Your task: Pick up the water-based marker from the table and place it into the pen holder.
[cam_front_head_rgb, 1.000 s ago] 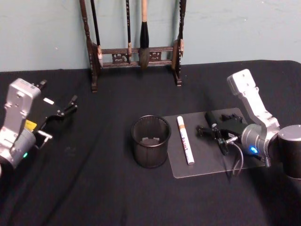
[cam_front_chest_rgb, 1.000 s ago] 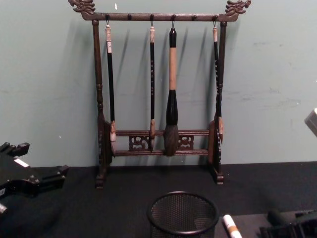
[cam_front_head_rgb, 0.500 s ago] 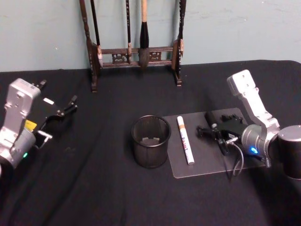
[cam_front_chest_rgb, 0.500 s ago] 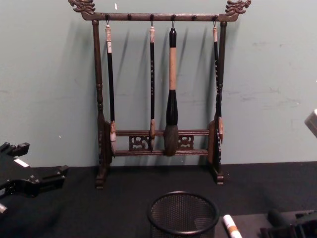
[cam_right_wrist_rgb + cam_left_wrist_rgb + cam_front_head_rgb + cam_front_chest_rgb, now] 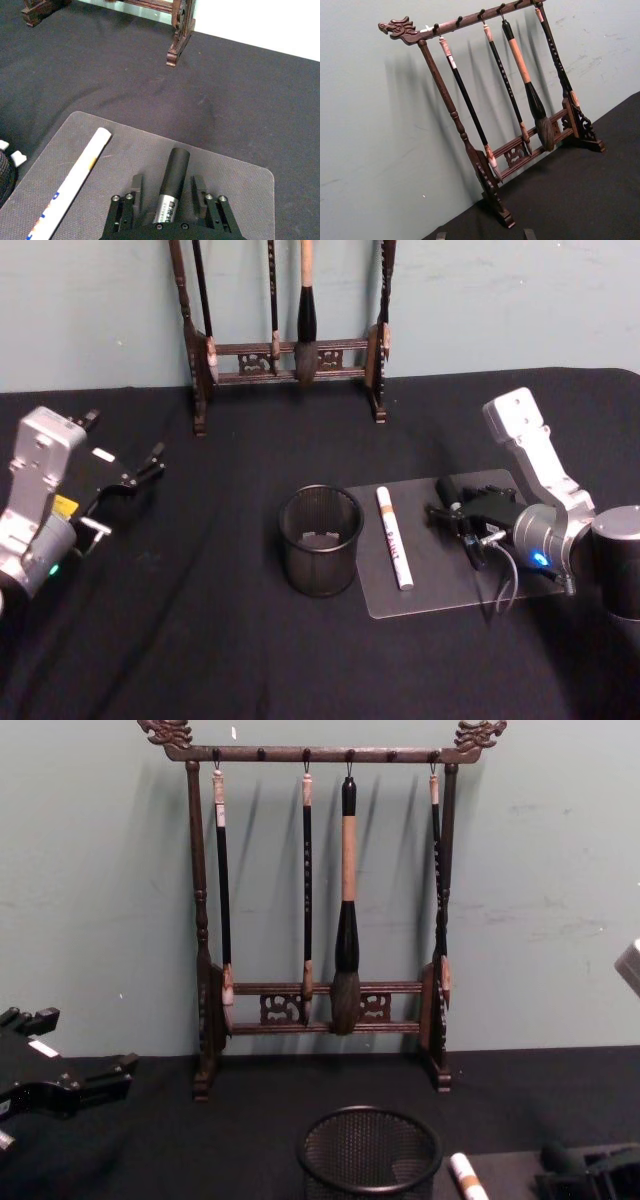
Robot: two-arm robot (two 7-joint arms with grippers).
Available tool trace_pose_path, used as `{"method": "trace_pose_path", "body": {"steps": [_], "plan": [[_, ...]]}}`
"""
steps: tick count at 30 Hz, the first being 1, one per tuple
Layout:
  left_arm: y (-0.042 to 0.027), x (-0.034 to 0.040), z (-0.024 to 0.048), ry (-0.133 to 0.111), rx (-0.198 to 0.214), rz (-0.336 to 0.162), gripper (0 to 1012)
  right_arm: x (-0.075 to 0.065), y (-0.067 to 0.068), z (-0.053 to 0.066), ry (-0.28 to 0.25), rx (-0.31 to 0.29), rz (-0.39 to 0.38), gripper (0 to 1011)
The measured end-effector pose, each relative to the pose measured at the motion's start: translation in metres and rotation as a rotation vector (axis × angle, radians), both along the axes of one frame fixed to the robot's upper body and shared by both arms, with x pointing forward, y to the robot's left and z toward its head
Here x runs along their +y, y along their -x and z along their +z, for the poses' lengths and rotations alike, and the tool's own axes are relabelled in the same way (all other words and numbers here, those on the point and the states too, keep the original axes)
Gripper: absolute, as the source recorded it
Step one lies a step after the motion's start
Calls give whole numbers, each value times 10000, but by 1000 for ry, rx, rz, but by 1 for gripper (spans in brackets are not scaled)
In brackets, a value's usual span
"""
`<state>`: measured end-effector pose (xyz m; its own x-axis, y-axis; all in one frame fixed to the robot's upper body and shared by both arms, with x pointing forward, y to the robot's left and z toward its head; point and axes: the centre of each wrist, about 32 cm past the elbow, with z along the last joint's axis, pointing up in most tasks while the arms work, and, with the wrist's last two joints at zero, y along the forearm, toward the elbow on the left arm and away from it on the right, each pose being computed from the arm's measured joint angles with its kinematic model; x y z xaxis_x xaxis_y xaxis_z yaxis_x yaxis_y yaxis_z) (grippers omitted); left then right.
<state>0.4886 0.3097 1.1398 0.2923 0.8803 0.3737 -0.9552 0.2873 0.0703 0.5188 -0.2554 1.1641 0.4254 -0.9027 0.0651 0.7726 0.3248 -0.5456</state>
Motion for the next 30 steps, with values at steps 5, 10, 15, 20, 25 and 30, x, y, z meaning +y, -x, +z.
{"method": "trace_pose_path", "body": {"steps": [5, 10, 15, 20, 25, 30], "plan": [[0, 0, 0, 0, 0, 0, 1001, 0, -1, 1, 0, 0, 0, 531], [0, 0, 0, 0, 0, 0, 1001, 0, -1, 1, 0, 0, -1, 367], [0, 0, 0, 0, 0, 0, 1001, 0, -1, 1, -1, 0, -1, 239], [0, 0, 0, 0, 0, 0, 1001, 0, -1, 1, -1, 0, -1, 239], [0, 0, 0, 0, 0, 0, 1001, -4, 0, 9, -6, -7, -1, 239], [0, 0, 0, 0, 0, 0, 1001, -26, 46, 30, -25, -78, 12, 239]]}}
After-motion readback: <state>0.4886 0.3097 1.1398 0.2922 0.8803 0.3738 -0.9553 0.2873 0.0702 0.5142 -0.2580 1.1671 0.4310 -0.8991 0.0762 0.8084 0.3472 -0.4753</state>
